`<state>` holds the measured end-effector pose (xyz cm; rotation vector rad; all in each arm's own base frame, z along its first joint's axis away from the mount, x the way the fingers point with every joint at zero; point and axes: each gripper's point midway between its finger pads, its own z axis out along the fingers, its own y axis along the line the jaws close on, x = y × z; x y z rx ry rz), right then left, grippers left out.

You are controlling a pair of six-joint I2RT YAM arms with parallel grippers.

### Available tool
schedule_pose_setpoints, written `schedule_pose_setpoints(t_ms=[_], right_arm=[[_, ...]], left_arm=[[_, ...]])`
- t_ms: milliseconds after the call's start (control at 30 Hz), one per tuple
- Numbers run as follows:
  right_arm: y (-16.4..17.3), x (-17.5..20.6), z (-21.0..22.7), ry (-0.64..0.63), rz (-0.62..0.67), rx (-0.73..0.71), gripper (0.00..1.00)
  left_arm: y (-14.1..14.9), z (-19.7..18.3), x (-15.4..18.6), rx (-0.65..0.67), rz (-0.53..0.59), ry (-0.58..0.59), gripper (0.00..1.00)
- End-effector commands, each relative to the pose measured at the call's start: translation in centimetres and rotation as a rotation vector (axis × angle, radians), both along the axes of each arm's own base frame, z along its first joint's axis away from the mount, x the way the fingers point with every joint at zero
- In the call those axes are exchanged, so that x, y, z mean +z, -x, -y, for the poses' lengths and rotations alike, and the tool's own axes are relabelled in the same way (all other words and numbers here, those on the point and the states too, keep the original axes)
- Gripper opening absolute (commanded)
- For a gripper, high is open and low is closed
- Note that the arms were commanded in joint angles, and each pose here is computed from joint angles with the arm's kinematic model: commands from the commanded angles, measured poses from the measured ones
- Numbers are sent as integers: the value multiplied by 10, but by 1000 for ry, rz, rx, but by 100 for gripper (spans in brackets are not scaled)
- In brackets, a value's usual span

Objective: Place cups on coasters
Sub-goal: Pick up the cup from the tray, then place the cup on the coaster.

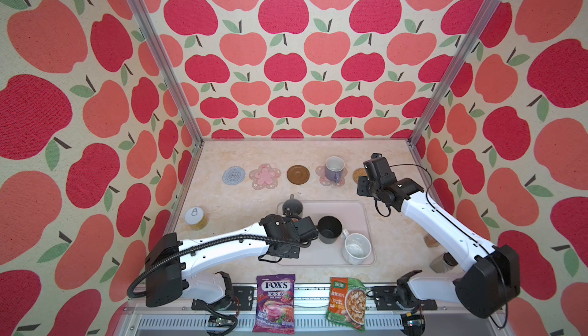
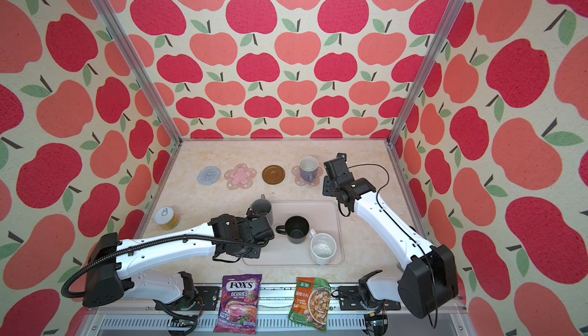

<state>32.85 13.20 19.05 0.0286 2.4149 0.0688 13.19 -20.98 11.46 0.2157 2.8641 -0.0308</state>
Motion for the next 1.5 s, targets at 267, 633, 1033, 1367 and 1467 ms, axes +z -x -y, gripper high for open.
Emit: schedule_pose_setpoints(t_ms=[267, 633, 1033, 1367, 1467], right_arm=[[11, -1, 10, 8, -2, -5, 55], [16, -8, 3, 2, -23, 62, 55], [17, 0, 2, 31, -31, 97, 56], [5, 15, 5, 80, 5, 102, 57], [-2, 20, 2, 71, 26, 110, 59]], left_arm=[[-17, -67, 53, 177, 154, -39, 0], [-61, -99, 71, 238, 168, 27, 0], [-138, -139, 83, 306, 164, 145, 0], [-211, -184, 76, 368, 173, 127, 0], [-228, -200, 75, 385, 174, 93, 0]])
